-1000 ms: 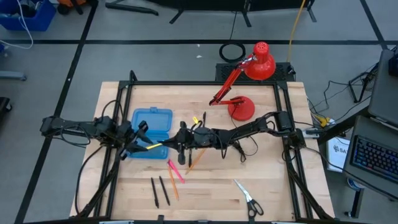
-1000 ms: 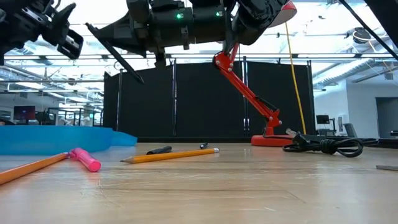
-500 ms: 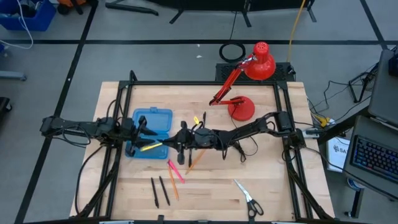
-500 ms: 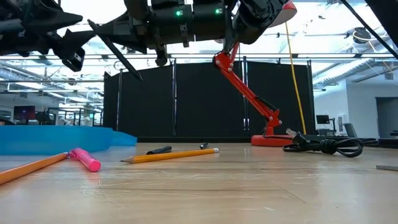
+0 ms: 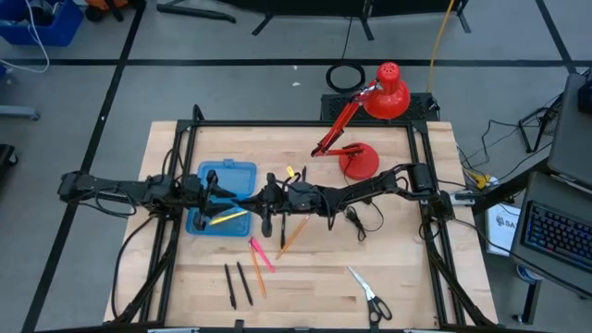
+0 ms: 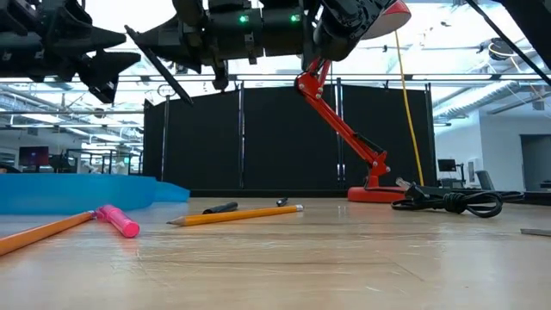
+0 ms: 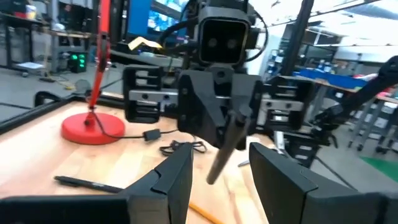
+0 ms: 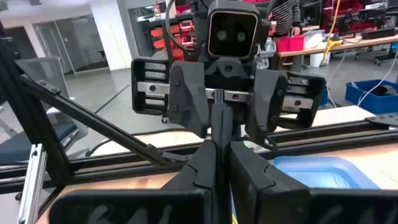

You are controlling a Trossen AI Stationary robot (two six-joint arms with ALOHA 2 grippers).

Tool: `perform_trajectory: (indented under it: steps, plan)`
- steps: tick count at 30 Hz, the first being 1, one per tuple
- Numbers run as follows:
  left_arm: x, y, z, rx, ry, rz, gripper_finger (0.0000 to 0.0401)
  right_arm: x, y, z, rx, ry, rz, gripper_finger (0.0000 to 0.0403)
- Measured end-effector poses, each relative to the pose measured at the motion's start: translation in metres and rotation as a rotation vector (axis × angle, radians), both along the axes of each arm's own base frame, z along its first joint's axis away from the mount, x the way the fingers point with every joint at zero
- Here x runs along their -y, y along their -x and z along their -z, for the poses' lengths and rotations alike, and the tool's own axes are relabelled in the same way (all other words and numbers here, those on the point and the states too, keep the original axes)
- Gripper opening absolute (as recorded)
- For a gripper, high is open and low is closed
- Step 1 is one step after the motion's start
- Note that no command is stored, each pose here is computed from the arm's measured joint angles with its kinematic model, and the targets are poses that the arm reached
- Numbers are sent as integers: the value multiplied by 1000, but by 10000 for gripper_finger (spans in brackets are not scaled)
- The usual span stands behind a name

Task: Pick & place school supplies into a supply box
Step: Put the black pen into the blue supply box

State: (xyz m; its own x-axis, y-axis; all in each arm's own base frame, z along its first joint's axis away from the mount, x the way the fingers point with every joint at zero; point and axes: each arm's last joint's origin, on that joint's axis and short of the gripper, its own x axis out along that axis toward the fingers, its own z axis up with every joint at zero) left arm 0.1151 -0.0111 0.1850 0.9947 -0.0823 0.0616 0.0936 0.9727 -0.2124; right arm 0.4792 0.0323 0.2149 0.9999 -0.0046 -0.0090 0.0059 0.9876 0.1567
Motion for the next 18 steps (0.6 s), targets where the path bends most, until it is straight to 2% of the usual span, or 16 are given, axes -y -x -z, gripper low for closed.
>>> perform_trajectory:
  steps: [18]
  plan:
    - [1, -8, -3, 39, 2, -1, 161, 1, 0, 3, -38, -10, 6, 14]
